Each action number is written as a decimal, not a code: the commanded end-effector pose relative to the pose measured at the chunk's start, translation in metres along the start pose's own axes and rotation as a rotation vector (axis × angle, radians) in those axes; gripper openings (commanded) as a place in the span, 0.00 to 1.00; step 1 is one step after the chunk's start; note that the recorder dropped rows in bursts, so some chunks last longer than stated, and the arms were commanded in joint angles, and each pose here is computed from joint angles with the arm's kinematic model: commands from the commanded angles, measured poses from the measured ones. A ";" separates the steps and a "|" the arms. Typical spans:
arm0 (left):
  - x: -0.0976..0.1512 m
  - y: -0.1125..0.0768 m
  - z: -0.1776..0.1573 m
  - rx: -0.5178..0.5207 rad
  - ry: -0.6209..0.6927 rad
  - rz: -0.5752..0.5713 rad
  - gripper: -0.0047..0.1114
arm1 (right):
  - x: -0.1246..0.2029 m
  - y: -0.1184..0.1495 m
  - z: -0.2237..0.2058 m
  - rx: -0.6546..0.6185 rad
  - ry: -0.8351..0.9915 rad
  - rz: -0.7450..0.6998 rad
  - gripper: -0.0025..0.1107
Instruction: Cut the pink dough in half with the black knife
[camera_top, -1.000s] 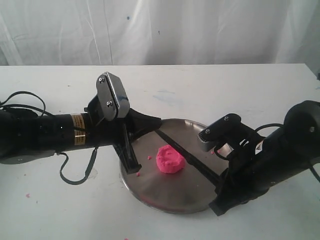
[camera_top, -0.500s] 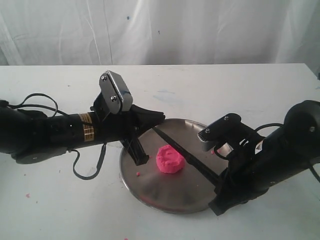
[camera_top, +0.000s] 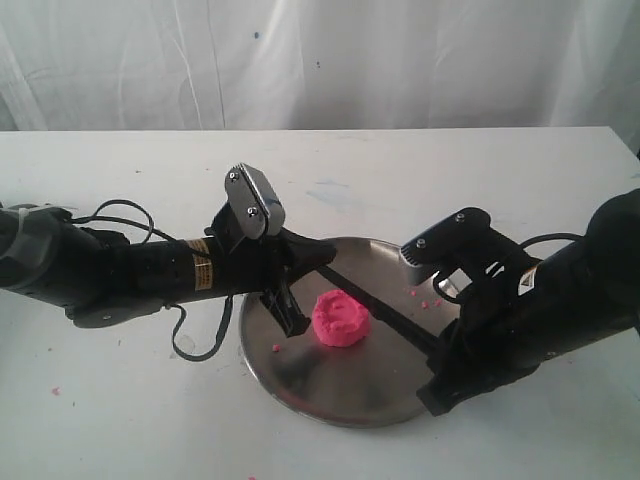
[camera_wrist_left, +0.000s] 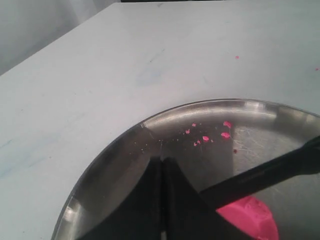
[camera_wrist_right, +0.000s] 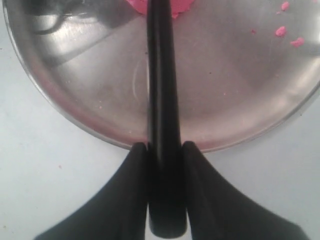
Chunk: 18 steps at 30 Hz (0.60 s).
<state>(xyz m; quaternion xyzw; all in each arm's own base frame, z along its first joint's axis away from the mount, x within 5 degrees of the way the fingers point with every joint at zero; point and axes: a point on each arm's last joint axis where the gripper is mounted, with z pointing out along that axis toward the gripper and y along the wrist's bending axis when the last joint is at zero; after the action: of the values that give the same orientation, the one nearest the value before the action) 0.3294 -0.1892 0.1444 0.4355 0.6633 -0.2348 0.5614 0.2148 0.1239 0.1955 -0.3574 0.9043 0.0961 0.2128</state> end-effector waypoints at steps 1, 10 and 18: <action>-0.004 0.001 0.001 -0.009 -0.037 0.004 0.04 | -0.005 -0.001 -0.004 0.010 -0.035 0.009 0.02; 0.002 0.004 0.001 -0.044 0.039 -0.004 0.04 | -0.004 -0.001 0.002 0.009 -0.020 0.013 0.02; 0.002 0.006 0.001 -0.068 0.029 -0.014 0.04 | -0.006 -0.003 0.003 0.028 -0.049 0.009 0.02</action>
<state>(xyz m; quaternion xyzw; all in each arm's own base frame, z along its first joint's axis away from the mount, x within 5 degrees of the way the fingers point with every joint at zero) 0.3340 -0.1856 0.1420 0.4169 0.6823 -0.2111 0.5622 0.2192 0.1250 0.1935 -0.3501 0.9041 0.0937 0.2262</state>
